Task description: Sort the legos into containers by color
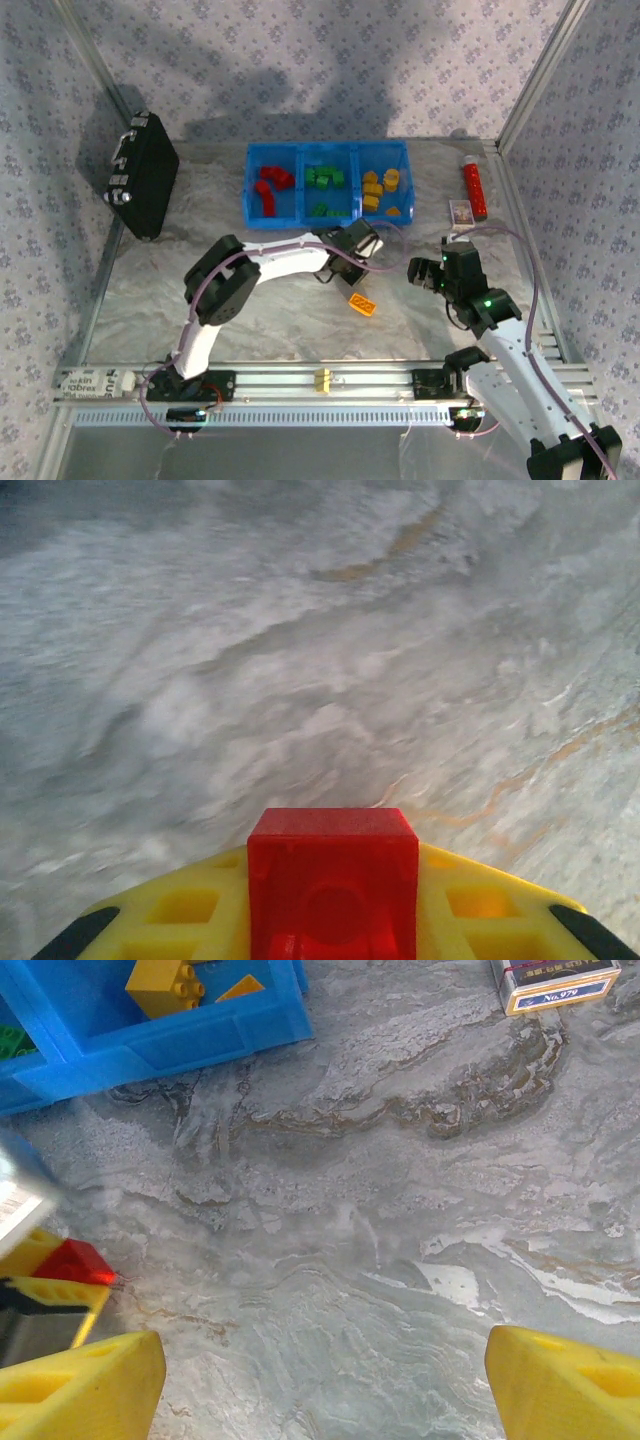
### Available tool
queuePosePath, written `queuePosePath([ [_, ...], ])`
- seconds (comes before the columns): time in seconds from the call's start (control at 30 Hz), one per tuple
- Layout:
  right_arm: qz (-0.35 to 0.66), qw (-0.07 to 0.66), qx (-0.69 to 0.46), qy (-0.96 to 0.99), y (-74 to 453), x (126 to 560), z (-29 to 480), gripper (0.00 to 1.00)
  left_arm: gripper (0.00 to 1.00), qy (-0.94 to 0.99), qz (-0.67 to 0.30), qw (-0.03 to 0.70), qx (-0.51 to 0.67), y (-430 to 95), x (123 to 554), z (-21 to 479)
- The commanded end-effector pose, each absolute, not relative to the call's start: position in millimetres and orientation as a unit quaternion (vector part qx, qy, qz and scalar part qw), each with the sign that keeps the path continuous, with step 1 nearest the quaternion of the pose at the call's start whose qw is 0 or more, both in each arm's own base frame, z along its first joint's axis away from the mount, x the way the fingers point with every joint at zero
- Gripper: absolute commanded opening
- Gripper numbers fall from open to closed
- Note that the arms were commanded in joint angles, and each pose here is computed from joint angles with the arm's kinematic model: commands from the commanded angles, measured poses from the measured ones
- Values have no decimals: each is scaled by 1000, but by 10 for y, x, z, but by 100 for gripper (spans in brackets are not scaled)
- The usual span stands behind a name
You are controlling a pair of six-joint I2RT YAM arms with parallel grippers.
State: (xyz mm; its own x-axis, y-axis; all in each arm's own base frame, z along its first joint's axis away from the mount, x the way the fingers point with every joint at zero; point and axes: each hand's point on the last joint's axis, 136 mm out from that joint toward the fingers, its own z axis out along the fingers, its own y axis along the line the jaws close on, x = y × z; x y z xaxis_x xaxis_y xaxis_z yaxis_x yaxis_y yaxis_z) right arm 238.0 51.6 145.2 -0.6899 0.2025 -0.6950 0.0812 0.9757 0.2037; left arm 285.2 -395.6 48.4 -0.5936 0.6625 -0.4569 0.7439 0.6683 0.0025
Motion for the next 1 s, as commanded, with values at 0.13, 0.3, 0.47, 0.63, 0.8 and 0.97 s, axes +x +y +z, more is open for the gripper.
queuePosePath([
  [0.13,94,381,84,916,557,2386,1373,85,29,884,-156,297,324,-3637,3207,1245],
  [0.3,99,378,84,917,581,2401,1358,85,29,889,-160,329,276,-3226,3473,1515],
  [0.47,104,375,83,917,600,2394,1344,85,28,899,-144,345,227,-2793,3734,1652],
  [0.63,104,374,83,918,599,2384,1337,85,28,907,-144,356,173,-2417,3928,1719],
  [0.8,107,374,81,918,614,2388,1346,85,28,919,-135,350,117,-2070,4130,1628],
  [0.97,110,372,82,918,626,2392,1343,85,28,927,-127,345,76,-1838,4307,1504],
])
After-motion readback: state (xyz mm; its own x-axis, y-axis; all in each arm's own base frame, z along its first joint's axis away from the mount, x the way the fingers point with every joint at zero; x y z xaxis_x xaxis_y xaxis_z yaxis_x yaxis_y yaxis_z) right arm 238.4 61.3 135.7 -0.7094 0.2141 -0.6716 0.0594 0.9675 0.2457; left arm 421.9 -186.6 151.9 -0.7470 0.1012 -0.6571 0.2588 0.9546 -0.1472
